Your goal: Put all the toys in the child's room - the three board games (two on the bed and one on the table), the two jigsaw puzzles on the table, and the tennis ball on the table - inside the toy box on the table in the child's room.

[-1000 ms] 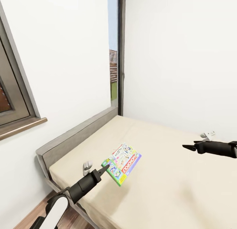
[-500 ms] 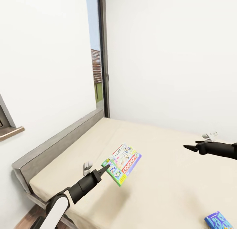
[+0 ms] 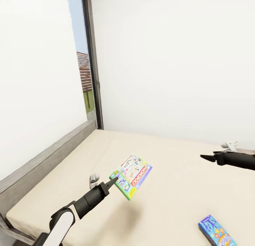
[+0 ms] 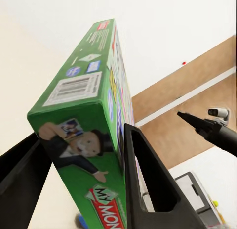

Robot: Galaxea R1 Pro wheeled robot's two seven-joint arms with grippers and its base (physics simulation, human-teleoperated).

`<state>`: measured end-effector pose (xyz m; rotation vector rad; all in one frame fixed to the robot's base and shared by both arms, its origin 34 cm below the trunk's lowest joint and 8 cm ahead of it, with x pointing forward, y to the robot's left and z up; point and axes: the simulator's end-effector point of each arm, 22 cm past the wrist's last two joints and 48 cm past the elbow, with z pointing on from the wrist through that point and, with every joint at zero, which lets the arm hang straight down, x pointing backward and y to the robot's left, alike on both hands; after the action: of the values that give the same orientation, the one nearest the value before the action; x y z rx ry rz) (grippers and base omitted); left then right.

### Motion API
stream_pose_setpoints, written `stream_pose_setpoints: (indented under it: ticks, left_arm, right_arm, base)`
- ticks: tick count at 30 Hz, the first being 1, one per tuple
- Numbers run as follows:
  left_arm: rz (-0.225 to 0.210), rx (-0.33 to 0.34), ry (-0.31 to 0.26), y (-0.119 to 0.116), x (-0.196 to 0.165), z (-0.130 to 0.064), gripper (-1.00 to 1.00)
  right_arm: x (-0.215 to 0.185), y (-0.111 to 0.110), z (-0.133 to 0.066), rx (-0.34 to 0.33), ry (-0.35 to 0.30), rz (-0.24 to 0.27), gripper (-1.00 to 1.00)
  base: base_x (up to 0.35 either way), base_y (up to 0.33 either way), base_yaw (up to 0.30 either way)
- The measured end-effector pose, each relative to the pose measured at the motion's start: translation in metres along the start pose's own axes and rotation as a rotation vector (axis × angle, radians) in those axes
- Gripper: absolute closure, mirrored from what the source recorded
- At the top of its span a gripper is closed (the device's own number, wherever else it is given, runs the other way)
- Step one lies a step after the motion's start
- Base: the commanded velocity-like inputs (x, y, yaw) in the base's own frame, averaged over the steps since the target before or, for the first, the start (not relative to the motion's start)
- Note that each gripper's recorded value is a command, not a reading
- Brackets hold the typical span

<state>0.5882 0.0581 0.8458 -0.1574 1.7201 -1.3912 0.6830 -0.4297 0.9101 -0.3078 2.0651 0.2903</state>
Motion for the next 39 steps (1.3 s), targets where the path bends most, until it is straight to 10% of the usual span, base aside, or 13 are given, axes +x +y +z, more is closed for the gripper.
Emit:
stream_pose_setpoints:
  ticks: [10, 14, 21, 28, 33, 39]
  left_arm:
    - [-0.001, -0.002, 0.001, -0.014, -0.011, 0.002, 1.00]
    - [0.000, 0.000, 0.000, -0.021, -0.016, 0.003, 1.00]
    - [0.000, -0.001, 0.002, -0.031, -0.023, 0.005, 1.00]
    - [-0.002, -0.019, 0.001, -0.037, -0.031, 0.006, 1.00]
    - [-0.003, -0.027, 0.001, -0.042, -0.036, 0.006, 1.00]
    - [-0.003, -0.029, 0.002, -0.050, -0.042, 0.007, 1.00]
  right_arm:
    - [-0.020, 0.006, -0.012, -0.008, -0.013, -0.002, -1.00]
    - [-0.013, 0.040, -0.019, -0.040, -0.005, -0.052, -1.00]
    - [-0.007, 0.081, -0.015, -0.077, -0.002, 0.022, -1.00]
    - [-0.021, 0.040, -0.012, 0.162, -0.043, 0.015, -1.00]
    - [-0.033, 0.049, -0.003, 0.197, -0.098, 0.035, -1.00]
    - [-0.037, -0.010, -0.026, 0.512, -0.093, 0.044, -1.00]
  base:
    - [0.000, 0.000, -0.295]
    - [0.000, 0.000, -0.294]
    - [0.000, 0.000, -0.275]
    - [0.000, 0.000, -0.258]
    - [0.000, 0.000, -0.263]
    - [0.000, 0.000, -0.278]
